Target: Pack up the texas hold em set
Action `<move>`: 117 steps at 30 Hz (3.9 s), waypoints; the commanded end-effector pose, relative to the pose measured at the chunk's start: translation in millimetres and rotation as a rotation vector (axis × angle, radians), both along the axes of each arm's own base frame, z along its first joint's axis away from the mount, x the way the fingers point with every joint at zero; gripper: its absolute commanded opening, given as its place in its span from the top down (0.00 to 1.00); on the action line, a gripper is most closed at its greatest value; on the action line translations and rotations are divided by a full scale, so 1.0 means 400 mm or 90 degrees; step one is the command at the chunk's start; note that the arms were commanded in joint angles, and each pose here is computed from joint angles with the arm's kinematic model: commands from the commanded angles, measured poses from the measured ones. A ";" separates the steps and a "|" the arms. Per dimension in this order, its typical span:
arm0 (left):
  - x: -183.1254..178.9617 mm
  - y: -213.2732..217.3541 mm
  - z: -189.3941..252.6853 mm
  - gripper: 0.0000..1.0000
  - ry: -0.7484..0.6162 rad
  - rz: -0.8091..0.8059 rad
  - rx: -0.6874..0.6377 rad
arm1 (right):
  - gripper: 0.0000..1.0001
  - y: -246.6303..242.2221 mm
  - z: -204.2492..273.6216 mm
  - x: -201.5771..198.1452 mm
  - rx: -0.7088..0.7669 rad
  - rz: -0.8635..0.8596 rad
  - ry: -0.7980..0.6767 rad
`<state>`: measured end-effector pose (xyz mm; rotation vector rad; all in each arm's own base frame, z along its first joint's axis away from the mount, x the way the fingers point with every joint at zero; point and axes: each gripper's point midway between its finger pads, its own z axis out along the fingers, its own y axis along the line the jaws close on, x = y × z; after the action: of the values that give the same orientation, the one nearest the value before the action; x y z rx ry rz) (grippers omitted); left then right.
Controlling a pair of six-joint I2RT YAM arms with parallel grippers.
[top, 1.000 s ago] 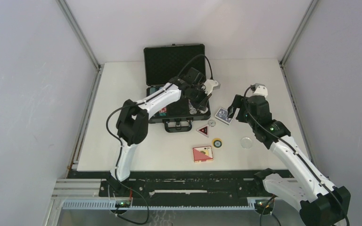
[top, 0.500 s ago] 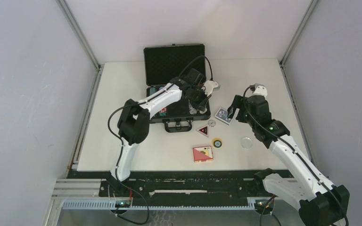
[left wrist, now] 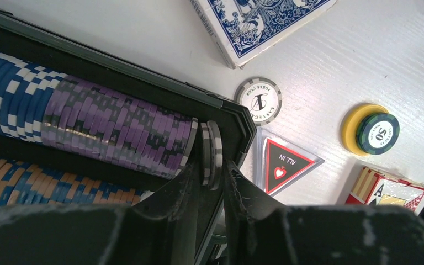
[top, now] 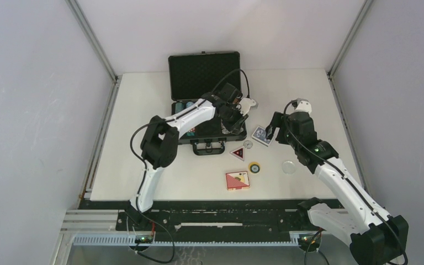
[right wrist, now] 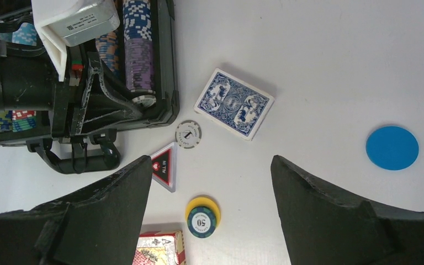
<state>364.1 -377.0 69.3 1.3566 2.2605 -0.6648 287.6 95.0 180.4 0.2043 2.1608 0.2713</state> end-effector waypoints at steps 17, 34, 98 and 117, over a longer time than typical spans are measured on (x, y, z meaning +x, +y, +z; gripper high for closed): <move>0.064 0.015 0.135 0.63 -0.098 0.044 -0.006 | 0.13 0.017 -0.006 0.028 0.009 0.015 -0.018; 0.081 0.005 0.316 0.54 -0.170 0.092 -0.068 | 0.15 0.042 -0.036 0.044 0.024 0.031 -0.001; 0.107 0.476 0.411 0.00 -0.348 0.681 -0.307 | 0.64 0.195 -0.432 0.062 -0.210 0.109 0.278; 0.097 0.474 0.411 0.00 -0.343 0.677 -0.319 | 0.64 0.369 -0.412 -0.066 -0.154 0.251 0.271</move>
<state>405.6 -188.0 219.2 0.0067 1.8622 -0.3267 278.0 227.1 15.0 -0.3229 2.5956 0.0964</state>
